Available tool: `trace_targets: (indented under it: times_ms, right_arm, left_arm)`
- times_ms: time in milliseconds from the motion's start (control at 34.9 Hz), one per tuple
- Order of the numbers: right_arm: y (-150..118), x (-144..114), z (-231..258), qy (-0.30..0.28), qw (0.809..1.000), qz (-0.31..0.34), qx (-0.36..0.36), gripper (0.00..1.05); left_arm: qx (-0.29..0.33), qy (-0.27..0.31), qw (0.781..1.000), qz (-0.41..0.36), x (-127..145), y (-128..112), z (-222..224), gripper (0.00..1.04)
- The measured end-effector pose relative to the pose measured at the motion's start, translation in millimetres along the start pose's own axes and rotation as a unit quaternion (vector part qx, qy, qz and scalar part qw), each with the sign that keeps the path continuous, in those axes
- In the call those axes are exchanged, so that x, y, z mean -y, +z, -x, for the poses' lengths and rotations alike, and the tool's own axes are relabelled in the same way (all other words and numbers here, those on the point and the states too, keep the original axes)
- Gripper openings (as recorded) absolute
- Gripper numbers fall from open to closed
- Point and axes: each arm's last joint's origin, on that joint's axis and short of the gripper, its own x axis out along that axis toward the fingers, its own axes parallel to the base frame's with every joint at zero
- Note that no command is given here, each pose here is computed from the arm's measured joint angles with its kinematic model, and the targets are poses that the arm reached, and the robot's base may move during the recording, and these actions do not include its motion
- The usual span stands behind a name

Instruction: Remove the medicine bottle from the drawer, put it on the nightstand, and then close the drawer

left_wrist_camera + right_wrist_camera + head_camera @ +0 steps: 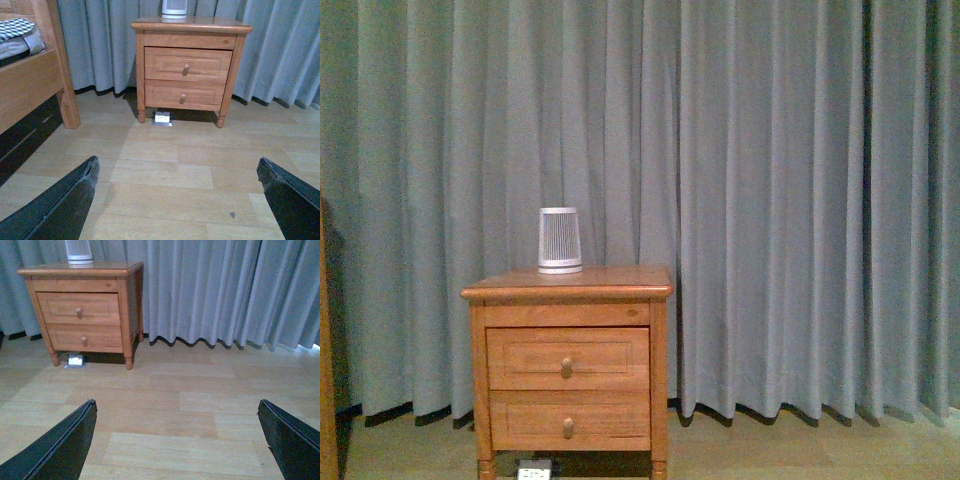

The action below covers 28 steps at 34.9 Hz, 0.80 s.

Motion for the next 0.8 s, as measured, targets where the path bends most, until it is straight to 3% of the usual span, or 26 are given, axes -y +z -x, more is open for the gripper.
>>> trace_targets:
  times_ms: [803]
  right_arm:
    - [0.0,0.0,0.0,0.000,1.000,0.000,0.000,0.98]
  left_arm:
    - [0.000,0.000,1.000,0.000,0.0,0.0,0.0,0.98]
